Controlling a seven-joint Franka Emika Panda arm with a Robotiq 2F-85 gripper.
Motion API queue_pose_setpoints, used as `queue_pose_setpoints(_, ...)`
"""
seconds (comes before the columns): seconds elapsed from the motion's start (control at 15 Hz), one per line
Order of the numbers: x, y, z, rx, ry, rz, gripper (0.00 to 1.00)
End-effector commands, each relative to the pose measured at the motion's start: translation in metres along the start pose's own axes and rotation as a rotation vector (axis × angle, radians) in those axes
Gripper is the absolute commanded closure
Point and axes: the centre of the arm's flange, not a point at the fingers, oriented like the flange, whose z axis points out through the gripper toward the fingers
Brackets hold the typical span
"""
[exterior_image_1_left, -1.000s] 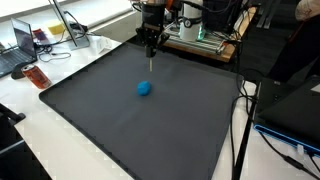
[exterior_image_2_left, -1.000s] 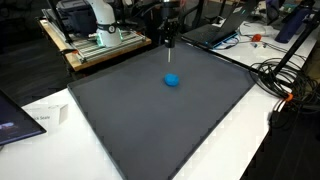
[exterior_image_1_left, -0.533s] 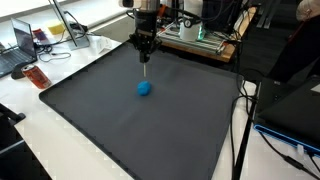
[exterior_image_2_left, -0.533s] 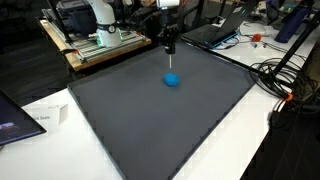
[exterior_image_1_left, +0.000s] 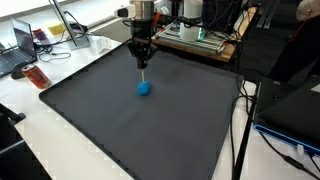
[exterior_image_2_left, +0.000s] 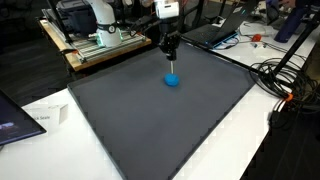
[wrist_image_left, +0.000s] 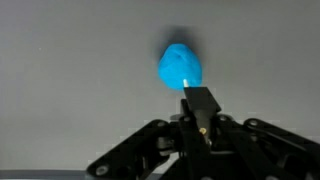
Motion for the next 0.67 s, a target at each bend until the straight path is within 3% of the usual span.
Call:
queue_pose_setpoints(0.0,0.010,0.008,0.014,0.023,-0.010,-0.007,0.97)
queue_pose_setpoints(0.6,0.018,0.000,0.048,0.044,-0.083,-0.041,0.97)
